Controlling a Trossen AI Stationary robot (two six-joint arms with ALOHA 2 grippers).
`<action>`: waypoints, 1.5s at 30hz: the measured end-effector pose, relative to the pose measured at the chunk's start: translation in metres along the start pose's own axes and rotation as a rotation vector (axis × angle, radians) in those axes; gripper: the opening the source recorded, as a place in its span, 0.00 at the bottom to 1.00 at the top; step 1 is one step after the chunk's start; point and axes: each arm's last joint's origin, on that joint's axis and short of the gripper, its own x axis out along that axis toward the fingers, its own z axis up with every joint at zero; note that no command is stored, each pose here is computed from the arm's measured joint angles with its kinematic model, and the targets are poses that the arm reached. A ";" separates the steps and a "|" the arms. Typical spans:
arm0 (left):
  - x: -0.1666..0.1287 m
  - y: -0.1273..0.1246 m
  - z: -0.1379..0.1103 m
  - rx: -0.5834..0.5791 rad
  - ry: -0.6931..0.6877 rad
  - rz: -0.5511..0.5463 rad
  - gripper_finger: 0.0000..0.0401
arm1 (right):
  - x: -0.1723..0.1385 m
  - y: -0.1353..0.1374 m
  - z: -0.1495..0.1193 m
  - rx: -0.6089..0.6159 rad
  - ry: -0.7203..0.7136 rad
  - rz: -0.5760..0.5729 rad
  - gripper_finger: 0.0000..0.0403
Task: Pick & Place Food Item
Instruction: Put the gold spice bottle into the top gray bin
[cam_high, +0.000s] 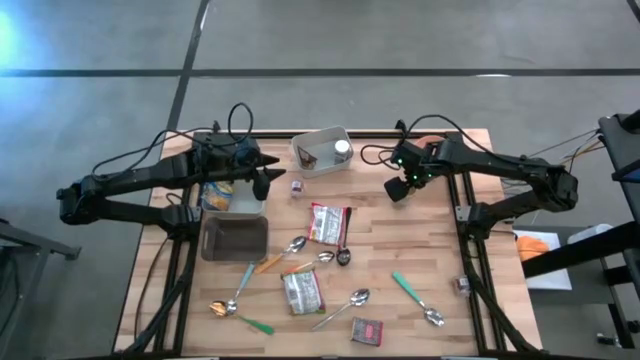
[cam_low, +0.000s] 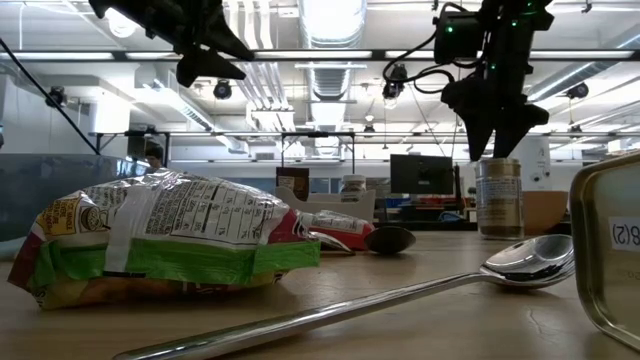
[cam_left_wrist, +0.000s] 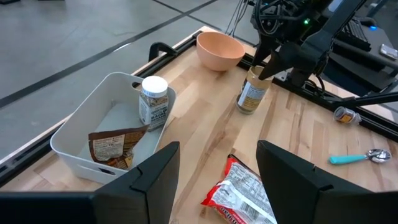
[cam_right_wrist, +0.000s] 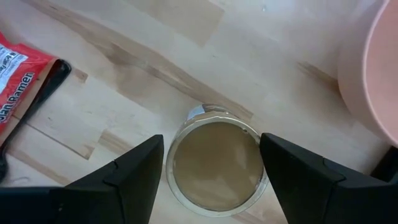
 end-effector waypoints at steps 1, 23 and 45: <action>0.000 0.000 0.000 0.000 0.000 0.000 0.55 | 0.000 0.000 0.000 0.000 0.000 0.000 0.66; 0.000 0.000 0.000 0.001 -0.001 0.000 0.55 | -0.034 0.012 0.019 0.001 -0.102 0.091 0.66; 0.000 0.000 0.000 0.003 -0.003 -0.001 0.55 | -0.046 0.020 0.006 0.065 -0.007 0.107 0.66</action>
